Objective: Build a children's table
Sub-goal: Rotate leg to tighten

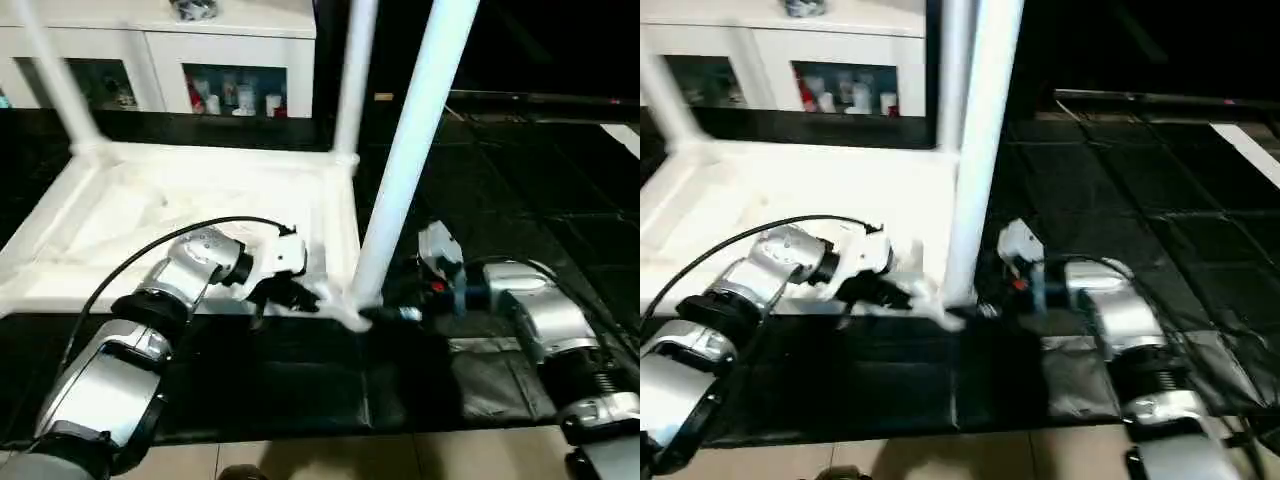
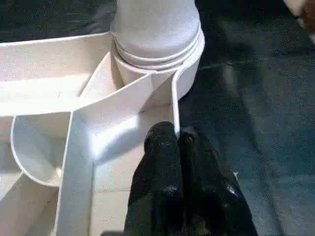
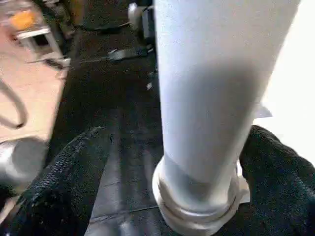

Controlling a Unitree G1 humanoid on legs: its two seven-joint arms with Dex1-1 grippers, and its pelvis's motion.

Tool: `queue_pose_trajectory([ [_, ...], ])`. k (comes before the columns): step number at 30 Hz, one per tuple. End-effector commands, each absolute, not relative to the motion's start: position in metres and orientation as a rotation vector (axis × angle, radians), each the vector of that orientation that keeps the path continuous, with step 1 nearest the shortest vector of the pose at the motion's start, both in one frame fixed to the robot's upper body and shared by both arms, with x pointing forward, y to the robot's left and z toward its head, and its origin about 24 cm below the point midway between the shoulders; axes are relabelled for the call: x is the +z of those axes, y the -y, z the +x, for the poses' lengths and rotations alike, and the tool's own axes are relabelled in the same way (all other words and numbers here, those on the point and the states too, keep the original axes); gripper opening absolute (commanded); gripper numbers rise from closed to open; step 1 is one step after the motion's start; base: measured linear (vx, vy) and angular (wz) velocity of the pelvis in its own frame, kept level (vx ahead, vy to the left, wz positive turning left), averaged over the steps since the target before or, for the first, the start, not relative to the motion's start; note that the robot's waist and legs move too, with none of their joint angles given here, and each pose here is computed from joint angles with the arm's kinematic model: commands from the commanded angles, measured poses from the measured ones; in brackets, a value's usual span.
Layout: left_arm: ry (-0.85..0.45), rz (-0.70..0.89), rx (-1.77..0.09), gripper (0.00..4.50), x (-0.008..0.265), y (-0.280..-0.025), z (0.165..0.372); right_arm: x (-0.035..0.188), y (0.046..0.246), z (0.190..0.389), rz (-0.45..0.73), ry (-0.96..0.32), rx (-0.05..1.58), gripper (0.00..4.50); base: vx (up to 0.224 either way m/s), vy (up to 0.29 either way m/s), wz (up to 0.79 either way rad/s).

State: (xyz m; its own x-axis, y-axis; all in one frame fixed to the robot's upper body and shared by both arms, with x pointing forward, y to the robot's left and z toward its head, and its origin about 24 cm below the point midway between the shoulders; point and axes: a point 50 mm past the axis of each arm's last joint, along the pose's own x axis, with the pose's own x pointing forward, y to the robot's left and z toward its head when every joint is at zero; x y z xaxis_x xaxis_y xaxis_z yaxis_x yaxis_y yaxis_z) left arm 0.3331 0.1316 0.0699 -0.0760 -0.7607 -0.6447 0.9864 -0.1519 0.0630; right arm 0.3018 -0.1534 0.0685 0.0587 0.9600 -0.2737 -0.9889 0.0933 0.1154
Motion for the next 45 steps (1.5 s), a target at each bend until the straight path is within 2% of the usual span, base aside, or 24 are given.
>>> queue_pose_trajectory([
  [1, -0.472, 0.72, -1.723, 0.0, 0.069, -0.126, 0.327, 0.067, 0.154, 0.298, -0.127, -0.338, 1.522, 3.94, 0.0, 0.0, 0.0],
  [8, -0.478, 0.751, -1.764, 0.0, 0.07, -0.129, 0.324, 0.069, 0.152, 0.299, -0.123, -0.343, 1.551, 3.24, 0.0, 0.0, 0.0],
  [12, -0.478, 0.766, -1.756, 0.0, 0.069, -0.129, 0.324, 0.067, 0.148, 0.298, -0.126, -0.345, 1.565, 3.05, 0.0, 0.0, 0.0],
  [13, -0.478, 0.767, -1.755, 0.0, 0.069, -0.129, 0.324, 0.067, 0.148, 0.298, -0.125, -0.346, 1.566, 2.82, 0.0, 0.0, 0.0],
  [16, -0.476, 0.767, -1.754, 0.0, 0.069, -0.129, 0.324, 0.066, 0.146, 0.298, -0.121, -0.345, 1.567, 2.69, 0.0, 0.0, 0.0],
  [20, -0.473, 0.758, -1.747, 0.0, 0.069, -0.129, 0.324, 0.065, 0.144, 0.297, -0.109, -0.343, 1.571, 2.24, 0.0, 0.0, 0.0],
  [24, -0.459, 0.725, -1.719, 0.0, 0.069, -0.126, 0.326, 0.064, 0.142, 0.296, -0.078, -0.343, 1.551, 2.0, 0.0, 0.0, 0.0],
  [27, -0.447, 0.64, -1.563, 0.0, 0.067, -0.116, 0.335, 0.057, 0.131, 0.298, -0.03, -0.336, 1.429, 1.93, 0.0, 0.0, 0.0],
  [31, -0.443, 0.518, -1.455, 0.0, 0.067, -0.102, 0.342, 0.05, 0.115, 0.31, -0.003, -0.33, 1.212, 1.93, 0.0, 0.0, 0.0],
  [32, -0.443, 0.518, -1.455, 0.0, 0.067, -0.102, 0.342, 0.05, 0.115, 0.31, -0.003, -0.33, 1.212, 1.91, 0.0, 0.0, 0.0],
  [36, -0.457, 0.437, -1.264, 0.0, 0.062, -0.079, 0.351, 0.046, 0.089, 0.327, 0.019, -0.348, 0.996, 1.91, 0.0, 0.0, 0.0],
  [37, -0.457, 0.436, -1.26, 0.0, 0.062, -0.079, 0.351, 0.046, 0.088, 0.327, 0.02, -0.348, 0.993, 1.91, 0.0, 0.0, 0.0],
  [38, -0.455, 0.397, -1.165, 0.0, 0.062, -0.068, 0.355, 0.047, 0.077, 0.334, 0.021, -0.358, 0.909, 1.9, 0.0, 0.0, 0.0],
  [42, -0.438, 0.344, -1.044, 0.0, 0.065, -0.055, 0.361, 0.053, 0.06, 0.346, -0.011, -0.353, 0.783, 1.9, 0.0, 0.0, 0.0],
  [45, -0.423, 0.328, -1.017, 0.0, 0.069, -0.052, 0.363, 0.058, 0.055, 0.35, 0.018, -0.319, 0.771, 1.9, 0.017, -0.002, 0.02],
])
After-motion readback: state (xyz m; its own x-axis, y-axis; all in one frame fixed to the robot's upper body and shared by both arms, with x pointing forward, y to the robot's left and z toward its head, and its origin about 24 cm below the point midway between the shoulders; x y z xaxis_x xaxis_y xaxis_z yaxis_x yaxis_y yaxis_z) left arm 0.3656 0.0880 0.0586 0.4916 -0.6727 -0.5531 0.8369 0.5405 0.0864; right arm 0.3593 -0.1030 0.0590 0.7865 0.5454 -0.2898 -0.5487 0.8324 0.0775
